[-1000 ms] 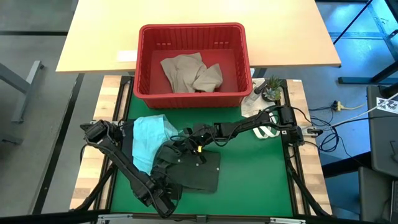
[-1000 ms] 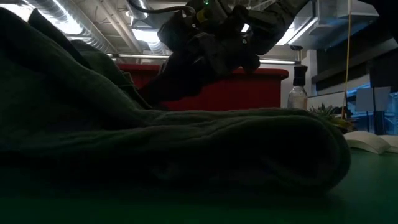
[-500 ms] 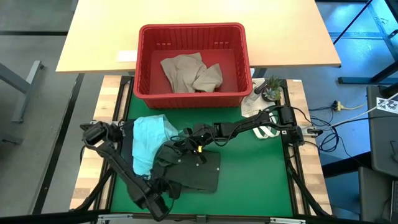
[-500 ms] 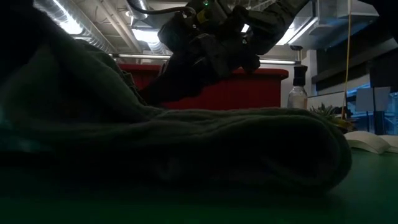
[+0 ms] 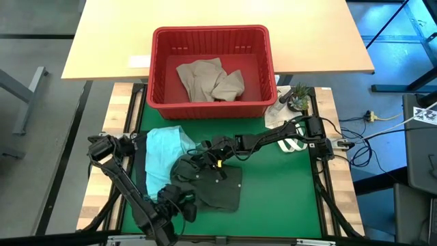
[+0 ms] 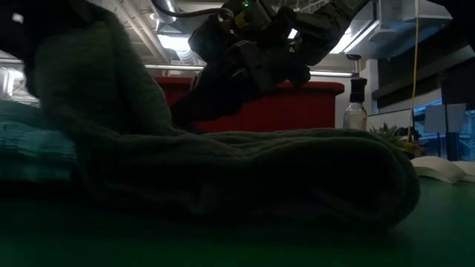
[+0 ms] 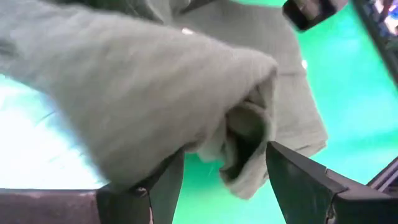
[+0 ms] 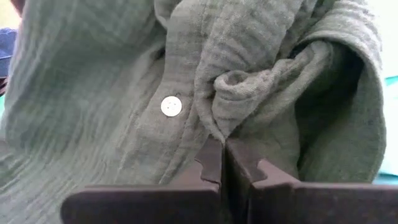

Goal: Fold Laundry from Bin
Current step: Stack the folded green polo shirt on top of the folded blue shorts

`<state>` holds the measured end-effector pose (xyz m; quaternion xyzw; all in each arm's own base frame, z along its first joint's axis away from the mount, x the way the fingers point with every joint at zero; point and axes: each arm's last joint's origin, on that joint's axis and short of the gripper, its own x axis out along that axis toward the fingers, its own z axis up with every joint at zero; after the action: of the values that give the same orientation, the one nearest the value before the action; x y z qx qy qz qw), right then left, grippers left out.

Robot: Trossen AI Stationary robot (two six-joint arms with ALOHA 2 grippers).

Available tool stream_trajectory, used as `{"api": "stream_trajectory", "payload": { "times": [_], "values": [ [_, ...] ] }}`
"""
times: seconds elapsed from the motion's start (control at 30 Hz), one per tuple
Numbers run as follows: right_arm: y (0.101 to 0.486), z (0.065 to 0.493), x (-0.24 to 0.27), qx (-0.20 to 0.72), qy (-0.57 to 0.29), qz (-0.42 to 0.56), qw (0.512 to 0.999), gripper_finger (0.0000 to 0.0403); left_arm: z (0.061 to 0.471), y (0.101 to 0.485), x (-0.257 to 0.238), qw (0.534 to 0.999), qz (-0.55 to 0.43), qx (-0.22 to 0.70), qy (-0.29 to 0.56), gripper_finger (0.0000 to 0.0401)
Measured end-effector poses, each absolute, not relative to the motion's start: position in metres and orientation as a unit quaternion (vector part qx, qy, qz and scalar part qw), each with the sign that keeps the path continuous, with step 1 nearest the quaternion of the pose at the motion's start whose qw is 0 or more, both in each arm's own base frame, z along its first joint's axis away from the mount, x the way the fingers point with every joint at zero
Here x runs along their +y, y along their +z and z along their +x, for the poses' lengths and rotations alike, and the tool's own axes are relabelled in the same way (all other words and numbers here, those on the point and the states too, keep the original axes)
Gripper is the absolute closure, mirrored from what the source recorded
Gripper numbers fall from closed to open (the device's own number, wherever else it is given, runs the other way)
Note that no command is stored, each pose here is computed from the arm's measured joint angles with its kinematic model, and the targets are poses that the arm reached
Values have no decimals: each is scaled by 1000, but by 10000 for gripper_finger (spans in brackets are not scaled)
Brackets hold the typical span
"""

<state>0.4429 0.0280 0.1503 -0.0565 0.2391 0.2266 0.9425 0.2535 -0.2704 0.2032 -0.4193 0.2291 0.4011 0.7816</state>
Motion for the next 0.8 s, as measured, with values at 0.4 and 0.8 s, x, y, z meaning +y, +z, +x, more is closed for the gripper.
{"api": "stream_trajectory", "payload": {
  "times": [0.4,0.8],
  "values": [
    [150,443,28,239,227,-57,942,398,264,204,-260,779,-421,209,414,183],
    [150,443,28,239,227,-57,942,398,283,201,-239,730,-445,251,453,183]
  ]
}}
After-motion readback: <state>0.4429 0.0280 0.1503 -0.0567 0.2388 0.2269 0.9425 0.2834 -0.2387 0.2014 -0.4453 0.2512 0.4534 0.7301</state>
